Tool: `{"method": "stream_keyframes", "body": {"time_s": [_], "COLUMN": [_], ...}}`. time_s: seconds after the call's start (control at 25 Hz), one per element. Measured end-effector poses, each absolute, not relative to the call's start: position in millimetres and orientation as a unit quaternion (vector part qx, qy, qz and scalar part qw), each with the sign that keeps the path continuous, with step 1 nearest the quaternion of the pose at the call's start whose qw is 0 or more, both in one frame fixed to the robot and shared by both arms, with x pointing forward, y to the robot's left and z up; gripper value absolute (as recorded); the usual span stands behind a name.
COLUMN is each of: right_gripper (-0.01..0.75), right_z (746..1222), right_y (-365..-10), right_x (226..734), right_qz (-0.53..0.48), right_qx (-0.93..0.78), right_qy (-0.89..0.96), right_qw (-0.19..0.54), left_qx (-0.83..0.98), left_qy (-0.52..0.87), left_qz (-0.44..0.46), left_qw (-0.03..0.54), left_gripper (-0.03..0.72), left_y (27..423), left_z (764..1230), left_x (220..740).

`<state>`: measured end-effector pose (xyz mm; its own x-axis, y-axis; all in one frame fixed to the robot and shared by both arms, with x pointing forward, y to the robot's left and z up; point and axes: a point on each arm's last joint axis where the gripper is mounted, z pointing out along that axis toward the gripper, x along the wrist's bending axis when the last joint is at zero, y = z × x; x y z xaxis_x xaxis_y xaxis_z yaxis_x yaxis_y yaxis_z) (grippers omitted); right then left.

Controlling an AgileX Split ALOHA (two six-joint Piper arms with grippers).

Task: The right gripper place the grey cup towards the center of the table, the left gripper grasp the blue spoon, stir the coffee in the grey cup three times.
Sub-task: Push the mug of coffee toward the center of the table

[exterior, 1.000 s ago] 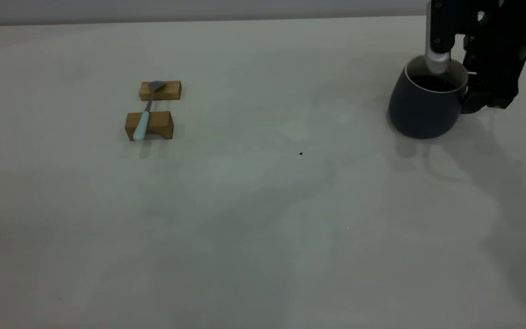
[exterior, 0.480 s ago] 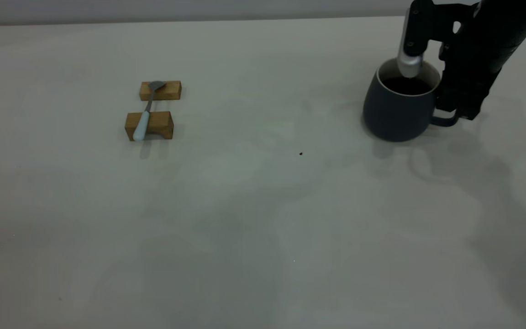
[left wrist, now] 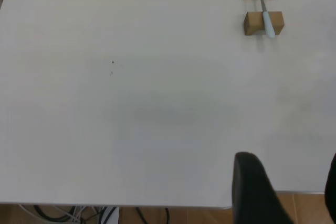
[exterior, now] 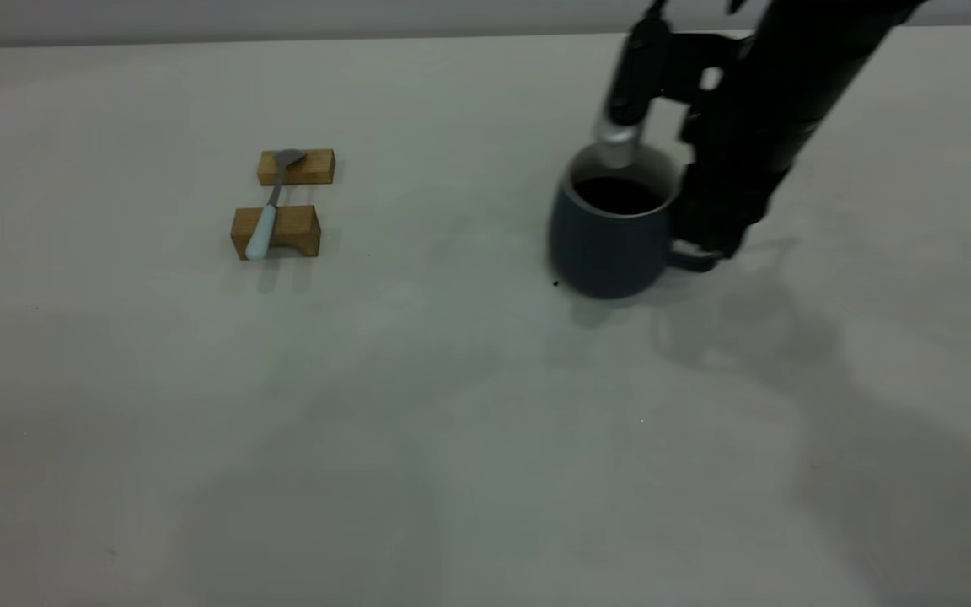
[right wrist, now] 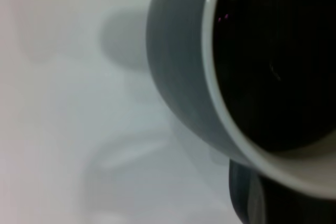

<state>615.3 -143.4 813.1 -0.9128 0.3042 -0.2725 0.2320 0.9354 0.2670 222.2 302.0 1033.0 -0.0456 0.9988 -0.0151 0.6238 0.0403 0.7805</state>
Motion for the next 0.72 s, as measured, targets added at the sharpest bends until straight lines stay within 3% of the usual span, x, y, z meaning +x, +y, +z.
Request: {"method": "stream_keyframes", "body": {"time_s": [0.28, 0.72], "right_gripper": [0.176, 0.176], "right_z": [813, 811], "right_y": [-115, -109], "right_x": [606, 607], "right_qz": [0.143, 0.165], "right_qx": [0.167, 0.215], "right_qy": [0.961, 0.946], "right_qw": [0.167, 0.178], "left_qx": [0.62, 0.62], "left_qy": [0.654, 0.654], "left_qz": [0.308, 0.308], "left_qw": [0.304, 0.304], "left_gripper": [0.409, 0.409], "left_y": [302, 302], "left_z": [1033, 1033], "left_x": [222, 222]}}
